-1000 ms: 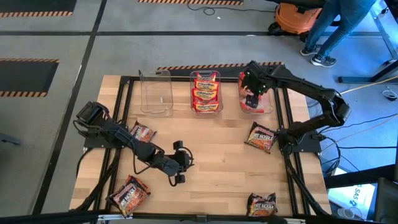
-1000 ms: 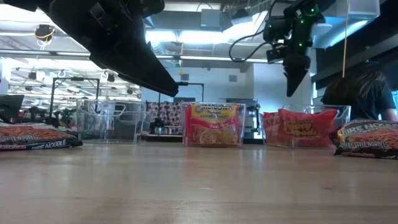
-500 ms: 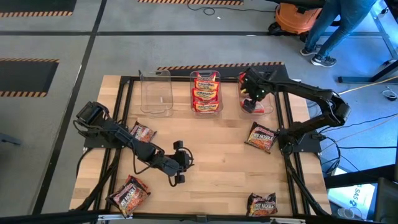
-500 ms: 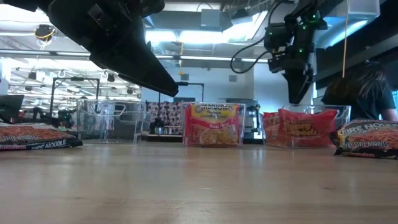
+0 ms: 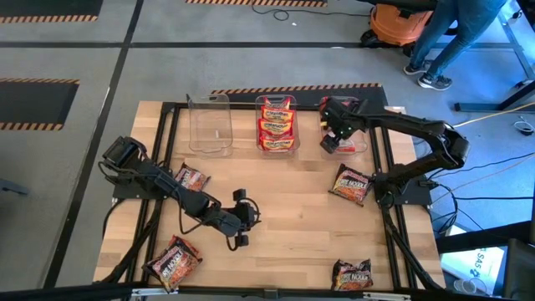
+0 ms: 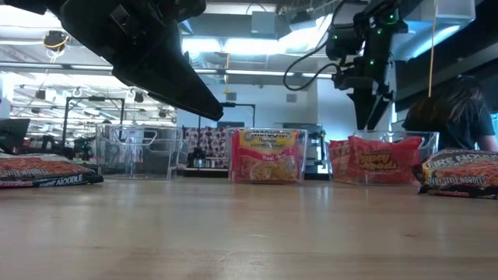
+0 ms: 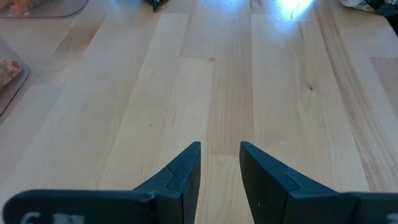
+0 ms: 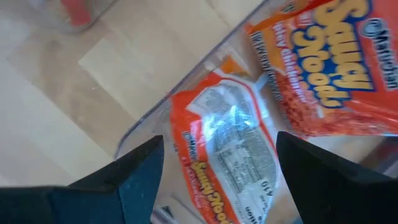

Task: Sort Maruchan noodles
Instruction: Put the orange noodle pack into the right transparent bin

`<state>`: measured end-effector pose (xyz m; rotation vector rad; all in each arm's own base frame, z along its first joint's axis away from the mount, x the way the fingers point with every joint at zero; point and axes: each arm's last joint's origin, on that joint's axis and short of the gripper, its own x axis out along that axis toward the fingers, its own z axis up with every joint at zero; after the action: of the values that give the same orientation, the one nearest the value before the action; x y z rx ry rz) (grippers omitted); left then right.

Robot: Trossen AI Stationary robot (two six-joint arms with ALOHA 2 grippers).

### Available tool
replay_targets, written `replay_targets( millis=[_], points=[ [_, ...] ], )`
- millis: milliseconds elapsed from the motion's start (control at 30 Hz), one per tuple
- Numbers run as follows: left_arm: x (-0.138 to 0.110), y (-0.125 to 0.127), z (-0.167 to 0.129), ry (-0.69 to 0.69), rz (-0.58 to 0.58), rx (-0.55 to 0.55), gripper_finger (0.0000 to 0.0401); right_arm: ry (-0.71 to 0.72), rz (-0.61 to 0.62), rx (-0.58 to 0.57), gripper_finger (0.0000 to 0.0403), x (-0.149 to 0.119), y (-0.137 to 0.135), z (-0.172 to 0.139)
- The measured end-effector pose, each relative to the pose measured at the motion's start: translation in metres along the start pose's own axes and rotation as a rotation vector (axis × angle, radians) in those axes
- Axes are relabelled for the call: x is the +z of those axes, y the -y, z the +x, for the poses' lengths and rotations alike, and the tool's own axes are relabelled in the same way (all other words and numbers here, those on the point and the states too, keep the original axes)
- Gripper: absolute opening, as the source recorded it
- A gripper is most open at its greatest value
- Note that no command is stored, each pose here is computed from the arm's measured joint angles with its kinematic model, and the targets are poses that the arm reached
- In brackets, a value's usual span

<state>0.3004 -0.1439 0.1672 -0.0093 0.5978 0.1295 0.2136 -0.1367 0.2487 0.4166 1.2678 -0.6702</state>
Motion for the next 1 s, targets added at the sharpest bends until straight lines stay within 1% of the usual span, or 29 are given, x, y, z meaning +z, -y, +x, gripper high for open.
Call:
replay_targets(
  millis=[267,533,700,1000],
  points=[
    [0.000,0.001,-0.001,0.000,0.003,-0.004,0.0105,-0.001,0.014,0.003,0.0287,0.001,0.000,0.002],
    [-0.001,0.001,-0.001,-0.001,0.003,-0.004,0.0105,-0.050,0.024,0.014,0.0287,0.006,-0.003,0.017],
    [-0.001,0.001,-0.001,-0.001,0.003,-0.004,0.0105,-0.064,0.033,-0.001,0.0287,0.008,-0.004,0.023],
    [-0.001,0.001,-0.001,-0.001,0.004,-0.004,0.0105,-0.145,0.039,-0.001,0.0286,0.010,-0.007,0.043]
  ],
)
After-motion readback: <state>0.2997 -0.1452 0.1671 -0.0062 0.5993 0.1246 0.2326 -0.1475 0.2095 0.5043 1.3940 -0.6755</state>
